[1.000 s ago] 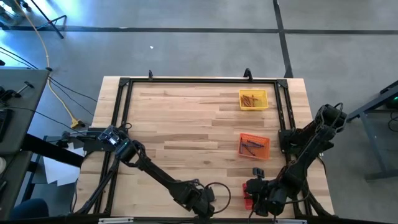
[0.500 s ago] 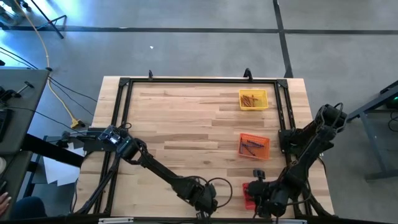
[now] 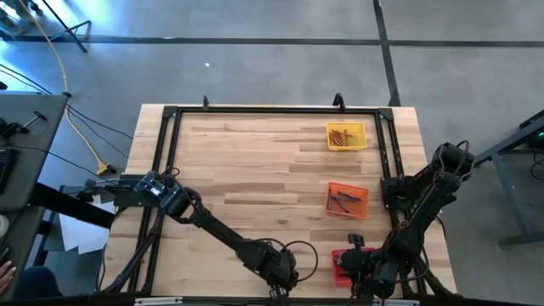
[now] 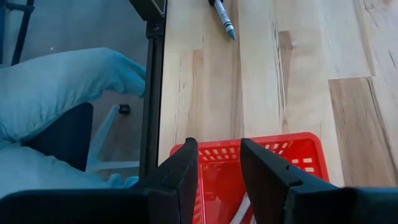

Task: Sort crayons
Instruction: Put the gray crayon into the red bin

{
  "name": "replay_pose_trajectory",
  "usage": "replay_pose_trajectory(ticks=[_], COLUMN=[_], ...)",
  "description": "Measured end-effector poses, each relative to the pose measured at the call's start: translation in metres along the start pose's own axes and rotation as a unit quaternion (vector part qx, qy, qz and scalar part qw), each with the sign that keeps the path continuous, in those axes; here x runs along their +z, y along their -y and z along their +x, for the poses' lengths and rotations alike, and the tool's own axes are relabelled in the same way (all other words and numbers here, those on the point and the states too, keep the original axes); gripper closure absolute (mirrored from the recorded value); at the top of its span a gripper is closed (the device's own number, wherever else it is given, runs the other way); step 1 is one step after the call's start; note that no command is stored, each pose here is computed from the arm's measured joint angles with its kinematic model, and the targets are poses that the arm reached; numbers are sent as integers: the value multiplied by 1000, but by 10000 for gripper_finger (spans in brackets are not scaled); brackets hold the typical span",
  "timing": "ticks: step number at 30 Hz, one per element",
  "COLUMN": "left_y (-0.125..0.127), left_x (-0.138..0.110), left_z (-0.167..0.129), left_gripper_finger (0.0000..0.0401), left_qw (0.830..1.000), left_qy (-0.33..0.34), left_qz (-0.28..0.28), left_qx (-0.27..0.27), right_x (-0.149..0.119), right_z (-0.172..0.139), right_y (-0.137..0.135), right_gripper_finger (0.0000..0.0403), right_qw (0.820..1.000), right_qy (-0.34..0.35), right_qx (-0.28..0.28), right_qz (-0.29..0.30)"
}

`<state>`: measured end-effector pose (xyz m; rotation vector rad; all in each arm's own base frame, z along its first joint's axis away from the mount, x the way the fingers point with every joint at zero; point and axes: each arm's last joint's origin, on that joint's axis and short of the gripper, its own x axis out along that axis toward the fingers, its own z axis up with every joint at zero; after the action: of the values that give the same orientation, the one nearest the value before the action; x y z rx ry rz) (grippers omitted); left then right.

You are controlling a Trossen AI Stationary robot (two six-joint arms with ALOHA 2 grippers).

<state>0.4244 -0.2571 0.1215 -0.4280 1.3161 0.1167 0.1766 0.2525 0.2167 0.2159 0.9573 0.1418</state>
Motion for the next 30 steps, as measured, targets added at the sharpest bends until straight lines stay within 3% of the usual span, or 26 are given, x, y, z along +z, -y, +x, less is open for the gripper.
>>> replay_pose_trajectory(ticks=[30], left_y=[5], left_x=[5], left_z=[-17], left_gripper_finger=[401], left_qw=[998], left_qy=[62], left_qz=[-11], left_qx=[6], right_x=[0], right_z=[0], right_y=[0], right_gripper_finger=[289], right_qw=[1000], right_qy=[1], right_qx=[-1], right_qz=[13])
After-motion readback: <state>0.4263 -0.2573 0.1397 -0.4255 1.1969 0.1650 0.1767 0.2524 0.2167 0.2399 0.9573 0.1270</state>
